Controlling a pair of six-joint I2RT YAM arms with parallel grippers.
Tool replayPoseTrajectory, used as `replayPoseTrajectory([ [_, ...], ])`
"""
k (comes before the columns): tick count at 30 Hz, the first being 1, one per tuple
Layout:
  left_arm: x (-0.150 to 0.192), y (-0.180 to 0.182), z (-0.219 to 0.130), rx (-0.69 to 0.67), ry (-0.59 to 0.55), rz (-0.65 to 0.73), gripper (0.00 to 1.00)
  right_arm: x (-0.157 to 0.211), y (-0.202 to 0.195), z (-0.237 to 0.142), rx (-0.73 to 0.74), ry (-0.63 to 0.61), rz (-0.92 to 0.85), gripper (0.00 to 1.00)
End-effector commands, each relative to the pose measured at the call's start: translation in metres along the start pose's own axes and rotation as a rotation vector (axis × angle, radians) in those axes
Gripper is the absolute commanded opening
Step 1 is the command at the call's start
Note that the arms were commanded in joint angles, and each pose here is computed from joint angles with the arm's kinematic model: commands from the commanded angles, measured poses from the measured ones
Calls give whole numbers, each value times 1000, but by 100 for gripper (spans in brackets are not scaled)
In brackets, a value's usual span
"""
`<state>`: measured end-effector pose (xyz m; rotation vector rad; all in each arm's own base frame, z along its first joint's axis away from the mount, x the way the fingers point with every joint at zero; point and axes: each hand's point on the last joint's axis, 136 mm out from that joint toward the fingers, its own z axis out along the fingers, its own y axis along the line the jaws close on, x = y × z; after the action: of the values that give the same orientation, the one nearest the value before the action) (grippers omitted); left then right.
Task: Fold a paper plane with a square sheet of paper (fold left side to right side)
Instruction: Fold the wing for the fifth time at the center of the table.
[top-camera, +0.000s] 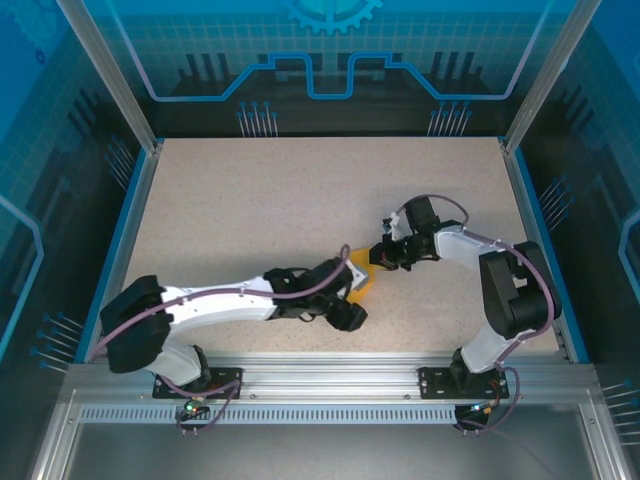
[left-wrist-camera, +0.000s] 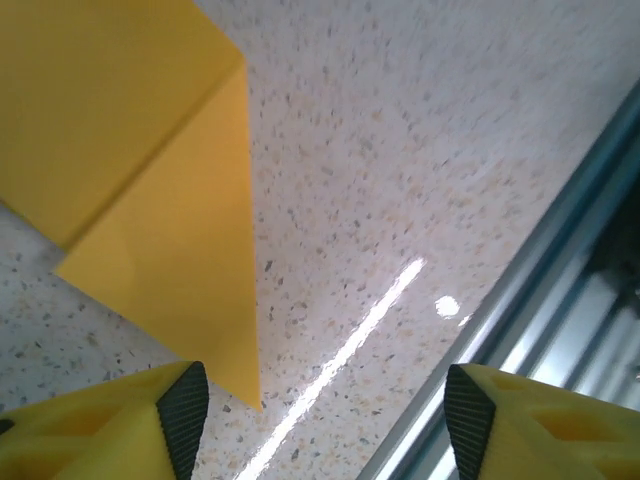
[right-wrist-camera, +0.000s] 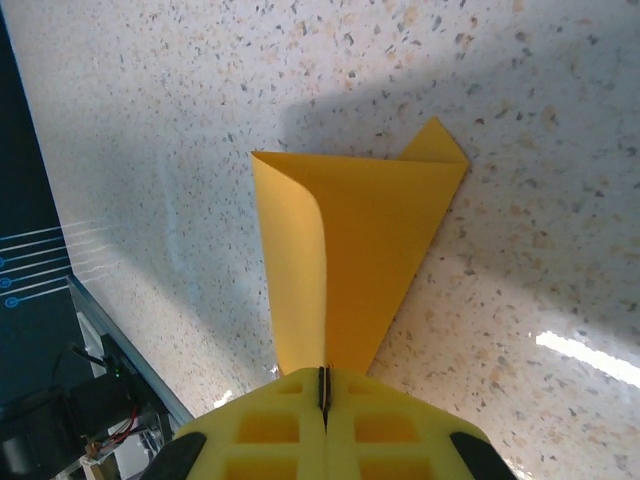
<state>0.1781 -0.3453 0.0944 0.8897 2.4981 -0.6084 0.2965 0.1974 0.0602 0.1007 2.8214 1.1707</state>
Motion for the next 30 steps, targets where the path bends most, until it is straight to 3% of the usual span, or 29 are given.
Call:
replayPoseTrajectory([
  [1, 3, 22, 11, -206, 41, 6, 69, 4, 0, 6, 19, 40, 50, 0],
  [12, 2, 34, 39, -467, 137, 36, 70, 4, -1, 12, 25, 53, 60, 0],
  [18, 4, 39, 41, -499, 152, 32, 64, 3, -1, 15, 22, 58, 60, 0],
  [25, 9, 42, 50, -526, 186, 44, 48, 4, -2, 15, 24, 60, 59, 0],
  [30, 11, 47, 52, -556, 201, 53, 48, 6, -3, 17, 21, 68, 63, 0],
])
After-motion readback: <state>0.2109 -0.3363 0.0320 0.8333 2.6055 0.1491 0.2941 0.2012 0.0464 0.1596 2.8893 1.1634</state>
